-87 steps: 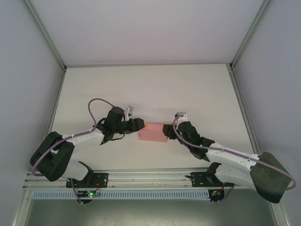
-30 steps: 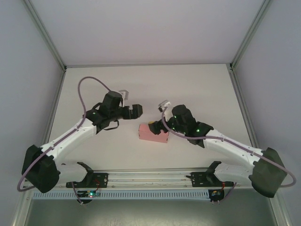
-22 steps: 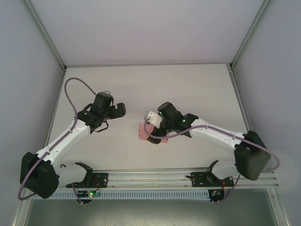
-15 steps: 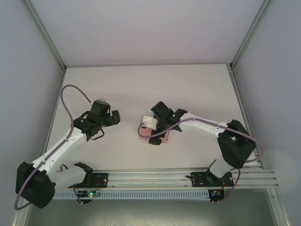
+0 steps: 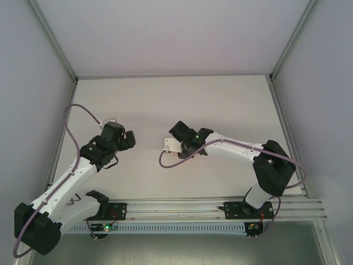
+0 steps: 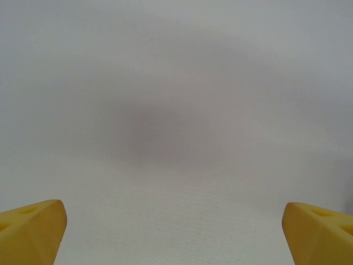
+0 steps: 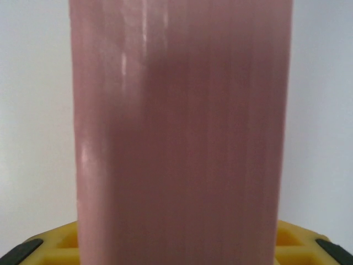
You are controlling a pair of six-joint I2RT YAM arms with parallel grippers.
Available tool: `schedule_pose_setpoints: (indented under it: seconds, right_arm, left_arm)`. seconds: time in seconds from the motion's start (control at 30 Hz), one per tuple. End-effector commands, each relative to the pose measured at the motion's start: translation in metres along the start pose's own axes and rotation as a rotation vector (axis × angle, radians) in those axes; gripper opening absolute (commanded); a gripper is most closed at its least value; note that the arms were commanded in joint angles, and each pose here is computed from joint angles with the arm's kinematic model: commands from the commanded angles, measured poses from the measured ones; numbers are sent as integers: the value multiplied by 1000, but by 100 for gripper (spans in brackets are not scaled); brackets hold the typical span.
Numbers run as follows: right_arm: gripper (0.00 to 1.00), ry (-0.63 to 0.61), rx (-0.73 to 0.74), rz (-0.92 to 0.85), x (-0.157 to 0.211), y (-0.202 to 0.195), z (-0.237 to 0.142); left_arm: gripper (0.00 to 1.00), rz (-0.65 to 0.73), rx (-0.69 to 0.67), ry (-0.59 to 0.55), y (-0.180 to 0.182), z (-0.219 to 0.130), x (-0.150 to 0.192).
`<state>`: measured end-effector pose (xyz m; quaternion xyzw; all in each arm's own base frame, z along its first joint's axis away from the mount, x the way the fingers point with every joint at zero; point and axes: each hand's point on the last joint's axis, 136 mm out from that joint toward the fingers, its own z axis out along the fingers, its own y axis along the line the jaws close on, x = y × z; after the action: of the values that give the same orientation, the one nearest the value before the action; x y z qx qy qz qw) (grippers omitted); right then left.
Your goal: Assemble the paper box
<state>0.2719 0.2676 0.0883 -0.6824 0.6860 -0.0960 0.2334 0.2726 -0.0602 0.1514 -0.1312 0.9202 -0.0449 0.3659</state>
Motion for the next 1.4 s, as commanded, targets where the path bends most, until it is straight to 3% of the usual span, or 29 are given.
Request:
schedule_pose_setpoints:
  seconds: [0.0, 0.17, 0.2, 0.37, 0.5, 0.67, 0.83, 0.93, 1.03, 1.17, 1.23, 1.37]
  right_arm:
    - [41, 121, 312, -97, 16, -48, -8]
    - [42, 78, 317, -138, 12, -26, 10]
    - [49, 76, 317, -146, 12, -18, 13]
    - [63, 92, 217, -164, 25, 27, 17]
    - [76, 92, 223, -124, 28, 39, 4]
    - [98, -62, 242, -43, 9, 36, -33]
    - [98, -254, 286, 54, -4, 20, -77]
    - [98, -376, 351, 235, -1, -8, -100]
    - [98, -429, 441, 628, 42, -61, -110]
    - [98, -404, 588, 1184, 153, -111, -97]
    - [98, -430, 611, 1265, 182, -117, -86]
    - [98, -444, 746, 1298, 211, -123, -74]
  left_arm:
    - [100, -20, -65, -24, 17, -5, -1]
    - [100, -26, -81, -39, 23, -6, 1]
    - [100, -23, -84, -40, 24, -7, 1]
    - [100, -8, -74, -41, 22, -8, 0]
    - [100, -14, -88, -56, 24, -9, -3]
    - [100, -9, -85, -86, 23, -10, -11]
    - [100, 6, -79, -144, 19, -2, -30]
    - [100, 2, -106, -169, 24, 5, -45]
    - [100, 11, -150, -233, 38, 20, -62]
    - [100, -21, -289, -423, 76, 37, -87]
    - [100, -9, -252, -471, 80, 52, -89]
    - [100, 114, -225, -433, 81, 82, -81]
